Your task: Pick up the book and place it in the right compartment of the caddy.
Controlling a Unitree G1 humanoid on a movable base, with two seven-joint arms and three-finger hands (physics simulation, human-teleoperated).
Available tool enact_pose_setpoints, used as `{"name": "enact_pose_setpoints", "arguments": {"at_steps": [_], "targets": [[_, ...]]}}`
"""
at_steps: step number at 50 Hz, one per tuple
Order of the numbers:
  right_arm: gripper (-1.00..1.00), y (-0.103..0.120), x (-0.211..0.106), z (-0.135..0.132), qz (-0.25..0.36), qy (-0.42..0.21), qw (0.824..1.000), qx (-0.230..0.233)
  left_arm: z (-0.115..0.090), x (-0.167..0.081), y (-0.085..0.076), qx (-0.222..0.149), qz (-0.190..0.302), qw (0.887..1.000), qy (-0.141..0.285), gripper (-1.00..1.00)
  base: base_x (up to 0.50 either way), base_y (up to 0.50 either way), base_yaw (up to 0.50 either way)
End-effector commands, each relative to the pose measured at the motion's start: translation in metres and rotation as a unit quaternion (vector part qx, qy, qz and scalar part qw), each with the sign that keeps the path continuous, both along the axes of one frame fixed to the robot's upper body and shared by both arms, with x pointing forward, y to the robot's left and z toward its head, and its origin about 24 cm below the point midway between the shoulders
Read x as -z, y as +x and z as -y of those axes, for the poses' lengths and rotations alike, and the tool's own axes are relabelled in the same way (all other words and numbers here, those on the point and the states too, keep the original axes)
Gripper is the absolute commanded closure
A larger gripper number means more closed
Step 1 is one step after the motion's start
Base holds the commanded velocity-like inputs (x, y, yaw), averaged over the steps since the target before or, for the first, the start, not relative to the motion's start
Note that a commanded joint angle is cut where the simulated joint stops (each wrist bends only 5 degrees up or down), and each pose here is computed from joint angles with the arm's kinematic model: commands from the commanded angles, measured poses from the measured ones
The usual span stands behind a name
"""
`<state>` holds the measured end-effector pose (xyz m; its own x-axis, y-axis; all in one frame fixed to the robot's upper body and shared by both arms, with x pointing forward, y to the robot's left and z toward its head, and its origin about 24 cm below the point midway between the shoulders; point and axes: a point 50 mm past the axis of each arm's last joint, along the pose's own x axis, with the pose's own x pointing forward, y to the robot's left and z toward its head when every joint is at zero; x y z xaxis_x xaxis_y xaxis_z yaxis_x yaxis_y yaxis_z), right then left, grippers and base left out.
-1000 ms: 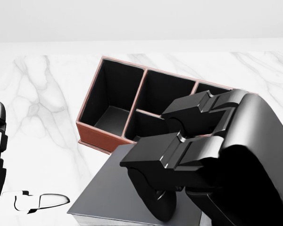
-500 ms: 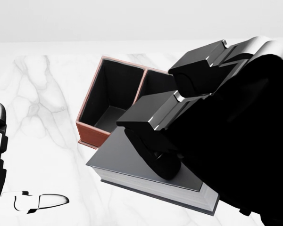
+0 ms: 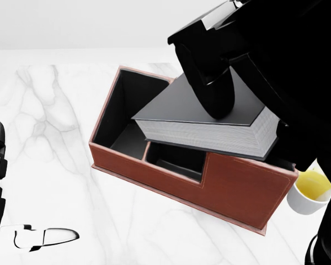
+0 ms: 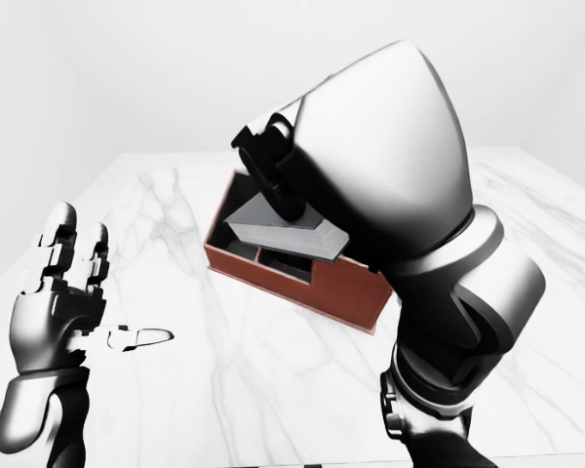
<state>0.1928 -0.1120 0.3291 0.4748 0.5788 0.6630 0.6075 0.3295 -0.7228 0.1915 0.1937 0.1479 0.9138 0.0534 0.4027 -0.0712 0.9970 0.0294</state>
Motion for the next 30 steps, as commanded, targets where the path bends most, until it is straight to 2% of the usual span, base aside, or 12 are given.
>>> {"name": "enact_pose_setpoints", "arguments": {"at_steps": [1, 5, 9, 16, 30], "targets": [[1.0, 0.023, -0.019, 0.012, 0.013, 0.014, 0.999, 0.044, -0.001, -0.001, -0.001, 0.0, 0.002, 1.0, 0.0, -1.0, 0.0, 0.0, 0.0], [1.0, 0.038, -0.022, 0.013, -0.003, 0.011, 0.998, 0.067, 0.0, -0.002, -0.001, 0.001, 0.005, 1.0, 0.001, -1.0, 0.0, 0.0, 0.0], [1.0, 0.057, -0.019, 0.012, -0.045, 0.0, 0.994, 0.099, 0.002, -0.004, -0.002, 0.004, 0.009, 1.0, 0.002, -1.0, 0.0, 0.0, 0.0], [1.0, 0.085, -0.025, 0.009, -0.077, -0.008, 0.989, 0.124, 0.001, -0.001, 0.001, 0.005, 0.002, 1.0, 0.0, -1.0, 0.0, 0.0, 0.0], [1.0, 0.123, -0.039, 0.016, -0.152, -0.005, 0.972, 0.178, -0.001, -0.003, -0.001, 0.003, 0.008, 1.0, 0.0, -1.0, 0.0, 0.0, 0.0]]}}
